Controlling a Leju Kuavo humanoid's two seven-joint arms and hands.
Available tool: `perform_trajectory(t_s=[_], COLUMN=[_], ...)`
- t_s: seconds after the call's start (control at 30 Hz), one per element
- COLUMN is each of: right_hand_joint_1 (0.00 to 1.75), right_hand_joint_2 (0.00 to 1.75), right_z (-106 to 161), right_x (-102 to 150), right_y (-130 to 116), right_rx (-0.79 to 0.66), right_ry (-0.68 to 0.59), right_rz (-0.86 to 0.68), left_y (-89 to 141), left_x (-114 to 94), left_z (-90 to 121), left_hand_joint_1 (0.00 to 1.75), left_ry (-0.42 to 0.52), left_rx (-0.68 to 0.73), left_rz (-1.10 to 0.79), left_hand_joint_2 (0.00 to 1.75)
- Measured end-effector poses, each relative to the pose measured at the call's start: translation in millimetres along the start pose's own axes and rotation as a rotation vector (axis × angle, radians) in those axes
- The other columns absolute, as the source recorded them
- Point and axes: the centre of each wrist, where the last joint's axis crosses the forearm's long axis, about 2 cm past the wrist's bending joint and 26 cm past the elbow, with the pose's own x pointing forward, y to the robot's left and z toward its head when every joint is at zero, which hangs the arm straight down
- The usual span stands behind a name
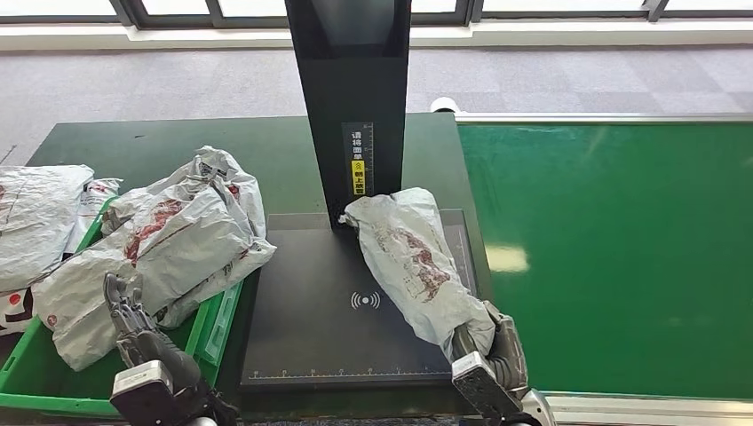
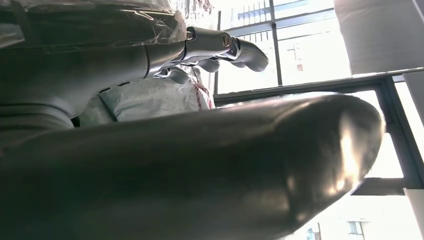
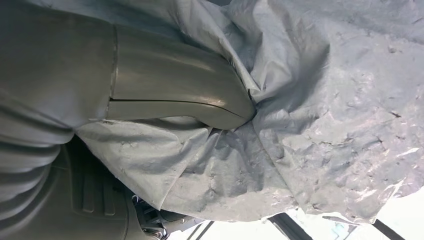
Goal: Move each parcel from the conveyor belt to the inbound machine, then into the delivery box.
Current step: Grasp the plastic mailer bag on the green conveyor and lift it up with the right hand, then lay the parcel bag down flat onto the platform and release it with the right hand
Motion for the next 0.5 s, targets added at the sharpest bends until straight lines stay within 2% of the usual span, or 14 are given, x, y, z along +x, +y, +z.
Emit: perform_trajectory(t_s=[0.3, 0.33, 0.37, 0.43, 0.47, 0.5], right_hand_joint_1=[1.75, 1.64, 1.26, 0.39, 0.05, 0.00], right_hand_joint_2=[1.75, 1.75, 1.75, 1.75, 1.75, 1.75], right_z=[-4.5, -5.3, -6.1, -7.3, -7.9, -8.7], right_x=[-8.2, -9.4, -10.5, -12.2, -13.0, -13.8], right_y=[19.7, 20.9, 21.8, 22.8, 23.2, 23.6], right_rx=[0.106, 0.115, 0.122, 0.133, 0.138, 0.143], right_ry=[0.033, 0.034, 0.035, 0.038, 0.039, 0.040], right_rz=[-0.062, -0.070, -0.076, -0.081, -0.082, -0.083], left_y=[-2.2, -2.2, -2.2, -2.2, -2.2, -2.2], left_x=[-3.3, -3.3, -3.4, -3.5, -3.5, -3.6], left_z=[1.8, 1.9, 1.9, 2.0, 1.9, 1.8], left_hand_joint_1=[0.00, 0.00, 0.00, 0.00, 0.00, 0.00], left_ry=[0.023, 0.025, 0.025, 0.026, 0.027, 0.027], left_rx=[-0.009, -0.008, -0.007, -0.007, -0.008, -0.008], left_rz=[-0.012, -0.014, -0.014, -0.014, -0.015, -0.015], left_hand_joint_2=[0.00, 0.00, 0.00, 0.00, 0.00, 0.00])
